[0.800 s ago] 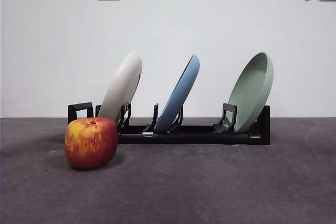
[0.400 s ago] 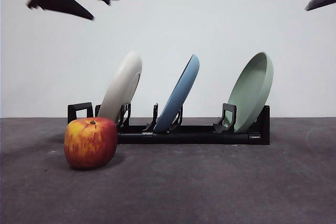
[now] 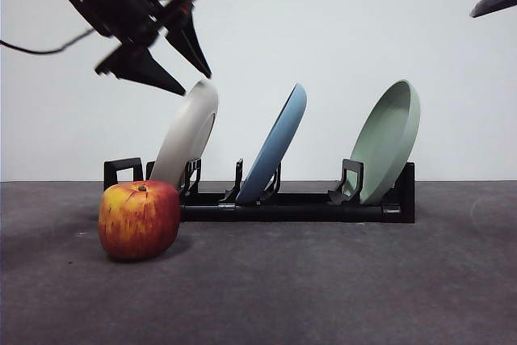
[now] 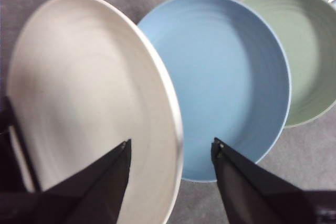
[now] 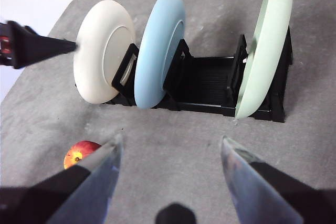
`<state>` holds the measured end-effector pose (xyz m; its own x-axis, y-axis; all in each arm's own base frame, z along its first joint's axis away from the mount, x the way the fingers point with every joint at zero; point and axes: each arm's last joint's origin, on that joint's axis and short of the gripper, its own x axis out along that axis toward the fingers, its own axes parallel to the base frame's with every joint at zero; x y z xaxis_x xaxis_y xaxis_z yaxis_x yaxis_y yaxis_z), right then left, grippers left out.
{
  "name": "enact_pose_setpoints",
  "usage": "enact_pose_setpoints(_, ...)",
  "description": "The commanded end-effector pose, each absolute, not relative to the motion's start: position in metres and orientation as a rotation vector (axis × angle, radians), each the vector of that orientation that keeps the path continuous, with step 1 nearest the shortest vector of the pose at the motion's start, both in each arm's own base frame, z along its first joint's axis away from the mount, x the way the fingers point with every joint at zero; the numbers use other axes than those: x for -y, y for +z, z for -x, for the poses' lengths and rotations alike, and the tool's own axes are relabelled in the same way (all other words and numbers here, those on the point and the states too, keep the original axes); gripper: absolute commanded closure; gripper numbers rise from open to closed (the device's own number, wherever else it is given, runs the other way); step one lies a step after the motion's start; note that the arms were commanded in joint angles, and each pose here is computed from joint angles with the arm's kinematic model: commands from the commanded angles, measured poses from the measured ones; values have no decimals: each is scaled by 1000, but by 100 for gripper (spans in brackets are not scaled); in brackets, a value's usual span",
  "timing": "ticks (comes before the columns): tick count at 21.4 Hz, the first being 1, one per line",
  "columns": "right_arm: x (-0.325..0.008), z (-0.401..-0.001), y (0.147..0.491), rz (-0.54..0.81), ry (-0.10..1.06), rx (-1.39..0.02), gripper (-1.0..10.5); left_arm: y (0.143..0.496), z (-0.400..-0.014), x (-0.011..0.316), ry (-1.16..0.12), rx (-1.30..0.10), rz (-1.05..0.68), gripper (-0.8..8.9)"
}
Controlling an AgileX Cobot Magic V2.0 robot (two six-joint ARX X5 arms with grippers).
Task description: Take the yellow plate from the plate rack,put the plate on the table,take the apple from the table,put the apple in the plate
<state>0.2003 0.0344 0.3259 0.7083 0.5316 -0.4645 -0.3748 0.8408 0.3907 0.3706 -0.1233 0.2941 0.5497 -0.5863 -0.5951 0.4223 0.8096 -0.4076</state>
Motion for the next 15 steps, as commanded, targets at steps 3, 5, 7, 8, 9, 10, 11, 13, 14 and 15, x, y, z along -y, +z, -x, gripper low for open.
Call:
enact_pose_setpoints(3, -35, -201, 327, -268, 514, -591, 631, 287, -374, 132, -560, -777, 178, 566)
enact_pose_setpoints(5, -35, -201, 327, -268, 513, -591, 631, 288, -375, 133, -563, -760, 173, 632)
enact_pose_setpoints(7, -35, -201, 327, -267, 510, -591, 631, 289, -375, 133, -570, -753, 174, 831)
enact_pose_setpoints(8, -35, -201, 327, -267, 510, -591, 631, 289, -375, 134, -574, -746, 171, 822)
enact_pose_setpoints(9, -35, -201, 327, -267, 510, -591, 631, 291, -375, 134, -583, -741, 165, 822)
enact_pose_setpoints(10, -35, -201, 327, -267, 510, -591, 631, 294, -374, 135, -591, -741, 150, 822)
enact_pose_setpoints(11, -35, -201, 327, -267, 510, -591, 632, 299, -373, 137, -596, -747, 141, 822)
enact_pose_setpoints(13, -35, -201, 327, -267, 510, -591, 632, 313, -366, 141, -618, -741, 103, 822)
enact_pose_setpoints(14, -35, -201, 327, -267, 510, -590, 631, 324, -361, 143, -633, -734, 83, 822)
enact_pose_setpoints(15, -35, -201, 327, -266, 510, -589, 631, 335, -355, 146, -652, -718, 65, 822)
